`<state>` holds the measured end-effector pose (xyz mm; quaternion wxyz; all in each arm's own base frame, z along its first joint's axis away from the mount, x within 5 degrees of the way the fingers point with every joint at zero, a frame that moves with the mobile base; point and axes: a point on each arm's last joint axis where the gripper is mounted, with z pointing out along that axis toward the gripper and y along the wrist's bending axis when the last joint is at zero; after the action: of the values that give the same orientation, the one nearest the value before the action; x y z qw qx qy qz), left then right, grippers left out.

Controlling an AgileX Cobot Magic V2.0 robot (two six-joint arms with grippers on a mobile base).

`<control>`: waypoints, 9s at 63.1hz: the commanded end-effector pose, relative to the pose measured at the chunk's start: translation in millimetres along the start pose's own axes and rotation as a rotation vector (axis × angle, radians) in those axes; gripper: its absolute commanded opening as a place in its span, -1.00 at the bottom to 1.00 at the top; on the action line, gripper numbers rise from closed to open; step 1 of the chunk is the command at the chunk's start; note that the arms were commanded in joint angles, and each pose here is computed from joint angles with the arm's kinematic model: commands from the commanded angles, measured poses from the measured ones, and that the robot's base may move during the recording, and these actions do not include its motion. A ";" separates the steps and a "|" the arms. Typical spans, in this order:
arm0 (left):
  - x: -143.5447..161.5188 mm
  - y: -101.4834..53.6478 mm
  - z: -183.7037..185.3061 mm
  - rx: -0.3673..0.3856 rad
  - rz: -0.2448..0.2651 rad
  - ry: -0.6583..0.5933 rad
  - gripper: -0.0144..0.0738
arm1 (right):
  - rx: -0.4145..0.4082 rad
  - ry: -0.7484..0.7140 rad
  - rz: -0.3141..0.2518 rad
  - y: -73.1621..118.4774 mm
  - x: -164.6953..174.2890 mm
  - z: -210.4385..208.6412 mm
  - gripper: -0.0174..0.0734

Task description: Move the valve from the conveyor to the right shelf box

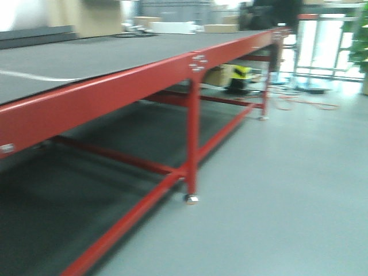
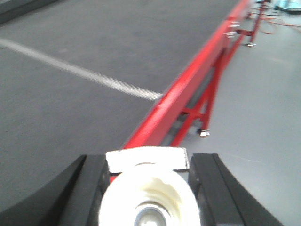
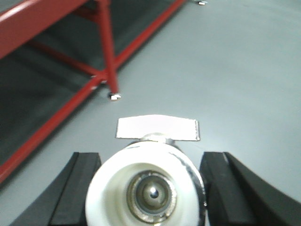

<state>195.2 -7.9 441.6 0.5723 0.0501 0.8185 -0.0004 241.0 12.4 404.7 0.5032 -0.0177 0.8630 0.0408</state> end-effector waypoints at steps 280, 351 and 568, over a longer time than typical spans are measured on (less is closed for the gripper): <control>-9.3 0.4 -6.0 -0.005 -0.006 -0.081 -0.92 | 0.008 -0.096 -0.011 -0.6 -9.9 -6.9 -0.98; -16.9 -4.0 14.4 0.051 -0.082 -0.095 -0.92 | -0.023 -0.247 -0.061 8.9 -34.0 -18.3 -0.98; 124.5 -27.6 -32.1 0.138 -0.139 -0.329 -0.92 | -0.213 -0.455 -0.103 29.5 131.4 -61.5 -0.99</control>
<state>135.4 -32.9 340.1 0.6789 0.0547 0.7232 -0.1144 133.1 42.2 326.7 0.6619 -0.1055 0.7337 0.1118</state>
